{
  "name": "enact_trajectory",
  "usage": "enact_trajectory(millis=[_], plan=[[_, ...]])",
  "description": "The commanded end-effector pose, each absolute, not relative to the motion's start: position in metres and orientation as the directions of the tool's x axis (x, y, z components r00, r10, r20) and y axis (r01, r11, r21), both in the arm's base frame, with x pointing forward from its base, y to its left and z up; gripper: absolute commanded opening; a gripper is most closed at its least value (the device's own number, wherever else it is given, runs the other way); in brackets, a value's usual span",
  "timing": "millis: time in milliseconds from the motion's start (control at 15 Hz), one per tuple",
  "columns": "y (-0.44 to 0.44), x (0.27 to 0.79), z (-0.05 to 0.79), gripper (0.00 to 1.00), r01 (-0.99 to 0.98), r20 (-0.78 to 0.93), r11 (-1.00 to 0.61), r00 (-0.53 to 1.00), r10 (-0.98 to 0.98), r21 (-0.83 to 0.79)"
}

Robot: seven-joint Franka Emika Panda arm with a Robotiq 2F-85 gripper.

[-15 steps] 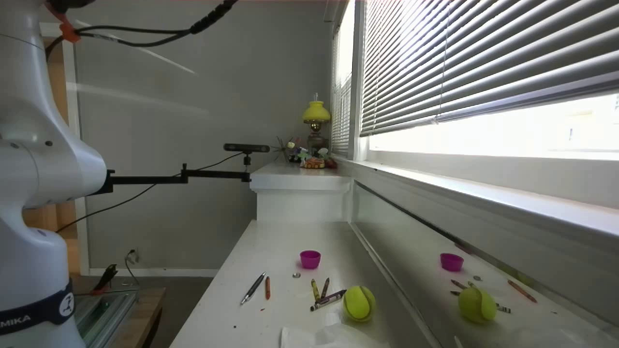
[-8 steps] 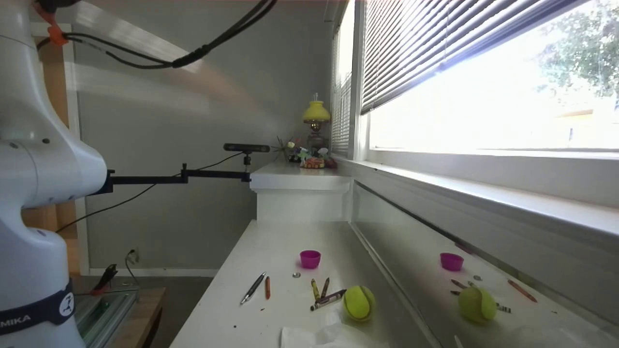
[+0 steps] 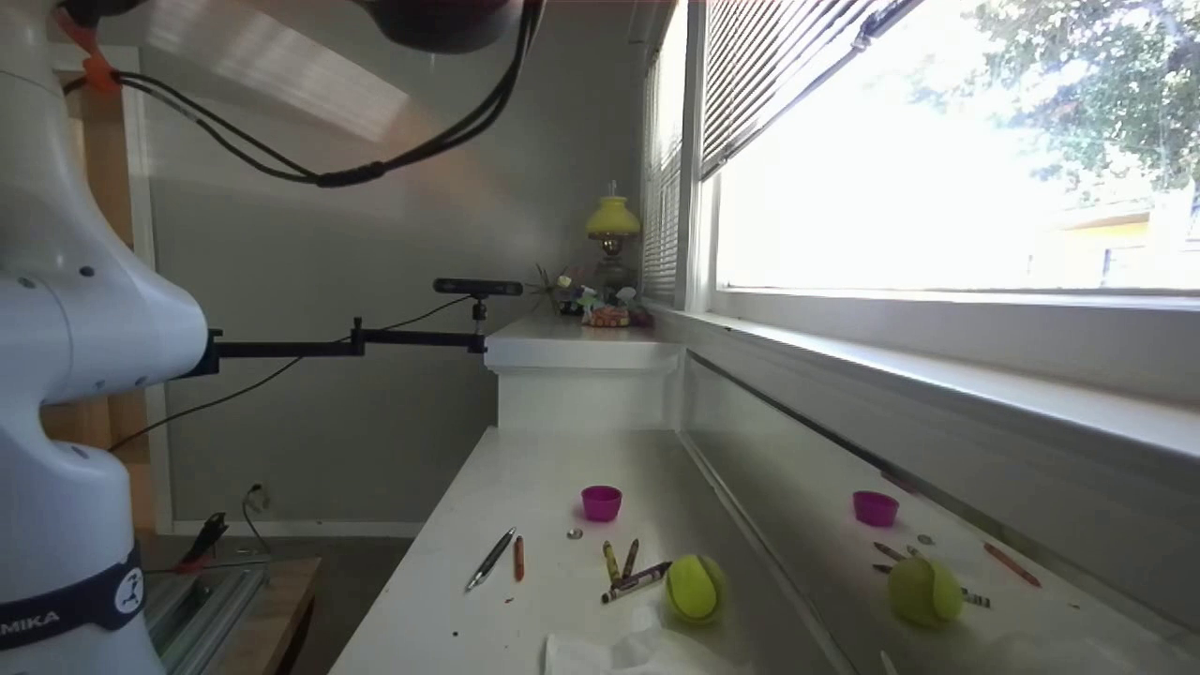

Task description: Pull up the window blinds

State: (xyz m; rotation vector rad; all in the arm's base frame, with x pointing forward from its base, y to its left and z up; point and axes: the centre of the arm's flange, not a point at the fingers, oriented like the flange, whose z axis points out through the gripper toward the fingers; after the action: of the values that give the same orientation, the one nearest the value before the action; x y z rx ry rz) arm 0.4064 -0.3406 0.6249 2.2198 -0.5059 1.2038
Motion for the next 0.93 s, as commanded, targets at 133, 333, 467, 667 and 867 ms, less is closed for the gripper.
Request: enact_trajectory(millis=[133,333,467,667,867], plan=[[-0.33,0.388,0.55,0.0,-0.519,0.762,-0.798,0.636,-0.122,0.306],[-0.328,0.387,0.531,0.0,-0.496,0.729,-0.812,0.672,-0.135,0.307],[-0.327,0.386,0.518,0.0,-0.482,0.703,-0.822,0.695,-0.15,0.302],[-0.325,0.384,0.504,0.0,-0.463,0.682,-0.836,0.715,-0.157,0.293],[-0.322,0.384,0.494,0.0,-0.451,0.664,-0.848,0.729,-0.169,0.279]])
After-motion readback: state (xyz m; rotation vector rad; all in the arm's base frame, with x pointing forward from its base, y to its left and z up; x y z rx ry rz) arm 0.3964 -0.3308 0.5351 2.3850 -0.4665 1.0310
